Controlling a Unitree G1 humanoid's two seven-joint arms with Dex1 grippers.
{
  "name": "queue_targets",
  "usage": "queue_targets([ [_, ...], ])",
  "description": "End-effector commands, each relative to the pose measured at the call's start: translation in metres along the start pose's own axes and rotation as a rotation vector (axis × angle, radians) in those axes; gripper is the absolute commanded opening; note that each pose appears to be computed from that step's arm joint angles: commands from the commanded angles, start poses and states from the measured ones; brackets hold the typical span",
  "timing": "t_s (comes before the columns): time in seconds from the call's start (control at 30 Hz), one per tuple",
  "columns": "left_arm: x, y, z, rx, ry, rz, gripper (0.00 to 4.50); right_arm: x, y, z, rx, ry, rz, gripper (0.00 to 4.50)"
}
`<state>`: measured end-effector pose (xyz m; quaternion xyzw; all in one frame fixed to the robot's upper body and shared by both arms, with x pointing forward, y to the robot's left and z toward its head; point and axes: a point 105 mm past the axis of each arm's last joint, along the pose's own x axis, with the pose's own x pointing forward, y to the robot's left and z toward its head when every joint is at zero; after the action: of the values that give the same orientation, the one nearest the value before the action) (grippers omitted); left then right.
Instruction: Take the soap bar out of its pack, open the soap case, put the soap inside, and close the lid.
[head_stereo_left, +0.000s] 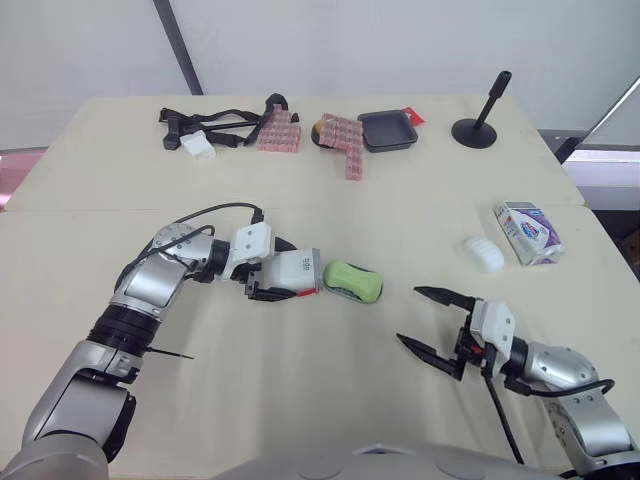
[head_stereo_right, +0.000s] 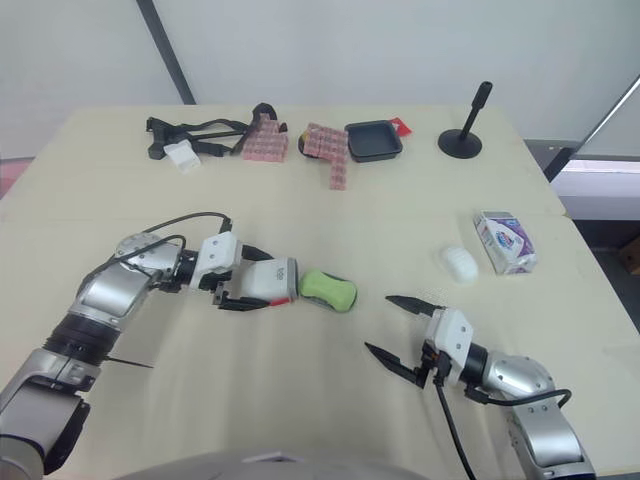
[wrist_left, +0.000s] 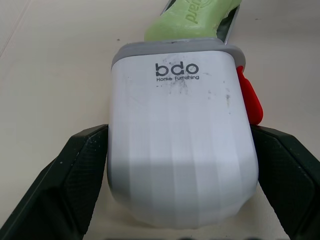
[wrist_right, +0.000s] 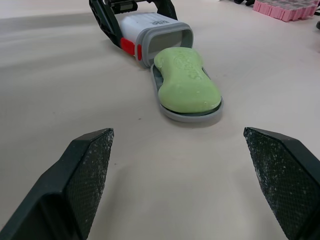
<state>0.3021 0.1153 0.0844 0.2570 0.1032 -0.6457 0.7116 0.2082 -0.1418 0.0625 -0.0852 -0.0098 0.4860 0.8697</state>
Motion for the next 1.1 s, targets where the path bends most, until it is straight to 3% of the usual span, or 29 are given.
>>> queue_targets([
  [0.03, -0.002, 0.003, 0.004, 0.04, 0.005, 0.015, 4.5, -0.002, -0.001, 0.004, -0.024, -0.009, -0.005, 4.47],
  [0.17, -0.001, 0.004, 0.004, 0.051, 0.001, 0.021, 4.5, -0.003, -0.002, 0.003, -0.026, -0.009, -0.011, 4.47],
  [0.27, 0.0, 0.006, 0.004, 0.065, 0.001, 0.027, 3.7, -0.006, -0.006, 0.001, -0.028, -0.002, -0.025, 4.5],
  [0.7, -0.006, 0.004, 0.002, 0.088, -0.008, 0.016, 3.7, -0.004, -0.017, 0.012, -0.056, 0.016, -0.017, 4.5],
  [0.93, -0.007, -0.002, 0.0, 0.096, -0.006, -0.022, 3.7, 0.031, -0.034, 0.045, -0.047, 0.042, 0.01, 4.5],
  [1.1, -0.007, -0.004, 0.001, 0.103, -0.007, -0.031, 3.7, 0.064, -0.028, 0.059, -0.063, 0.19, 0.136, 4.5],
])
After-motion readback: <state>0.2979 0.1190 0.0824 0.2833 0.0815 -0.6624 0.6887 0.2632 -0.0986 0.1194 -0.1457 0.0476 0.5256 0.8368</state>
